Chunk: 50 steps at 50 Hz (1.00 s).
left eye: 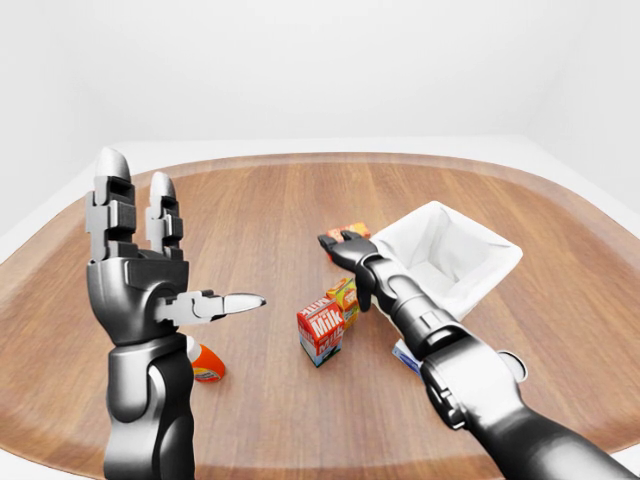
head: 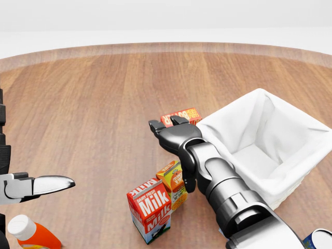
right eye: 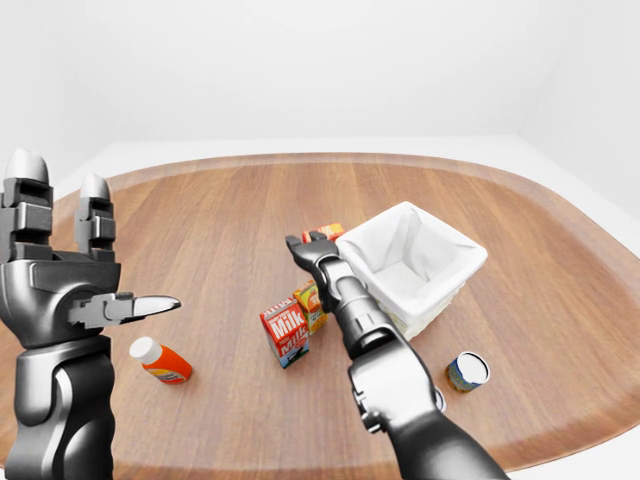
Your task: Pick up the orange juice, and put it in the basket.
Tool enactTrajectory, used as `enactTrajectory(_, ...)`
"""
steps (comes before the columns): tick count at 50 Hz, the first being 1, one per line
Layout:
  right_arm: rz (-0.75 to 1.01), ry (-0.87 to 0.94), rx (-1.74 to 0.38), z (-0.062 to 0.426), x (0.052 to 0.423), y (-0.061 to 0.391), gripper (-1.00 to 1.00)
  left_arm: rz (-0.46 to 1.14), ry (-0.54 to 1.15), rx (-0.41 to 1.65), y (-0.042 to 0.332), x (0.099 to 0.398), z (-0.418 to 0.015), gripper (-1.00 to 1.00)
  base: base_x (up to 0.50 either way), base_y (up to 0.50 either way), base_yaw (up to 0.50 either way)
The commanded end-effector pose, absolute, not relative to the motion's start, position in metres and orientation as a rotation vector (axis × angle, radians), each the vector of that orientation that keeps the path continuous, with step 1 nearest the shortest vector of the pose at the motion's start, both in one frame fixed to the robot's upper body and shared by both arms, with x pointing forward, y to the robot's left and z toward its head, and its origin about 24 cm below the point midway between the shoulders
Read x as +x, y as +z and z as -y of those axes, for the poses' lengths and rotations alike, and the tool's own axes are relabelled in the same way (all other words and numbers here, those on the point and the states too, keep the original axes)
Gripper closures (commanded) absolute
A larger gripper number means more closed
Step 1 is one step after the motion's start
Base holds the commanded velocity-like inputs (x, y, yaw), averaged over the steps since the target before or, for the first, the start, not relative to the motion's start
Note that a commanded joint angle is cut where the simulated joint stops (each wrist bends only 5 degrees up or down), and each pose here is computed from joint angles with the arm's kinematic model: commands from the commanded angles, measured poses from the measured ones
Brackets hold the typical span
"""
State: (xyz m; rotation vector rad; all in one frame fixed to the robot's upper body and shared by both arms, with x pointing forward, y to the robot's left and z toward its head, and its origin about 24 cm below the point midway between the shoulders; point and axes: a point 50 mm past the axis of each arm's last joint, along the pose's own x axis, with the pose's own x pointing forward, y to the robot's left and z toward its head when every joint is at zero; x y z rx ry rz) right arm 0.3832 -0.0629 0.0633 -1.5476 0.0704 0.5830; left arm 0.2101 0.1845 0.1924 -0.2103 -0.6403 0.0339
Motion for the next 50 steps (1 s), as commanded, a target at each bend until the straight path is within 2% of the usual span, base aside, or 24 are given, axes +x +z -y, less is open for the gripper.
enactTrajectory(1,-0.081,0.586,-1.545,0.064,0.381,0.057,-1.00,0.637,0.034,-0.211,0.192,0.210,-0.184,-1.00,0.00,0.00,0.00)
enactTrajectory(50,-0.114,0.610,-1.522,0.062,0.365,0.027,-1.00,0.640,0.037,-0.212,0.192,0.210,-0.185,-1.00,0.00,0.00,0.00)
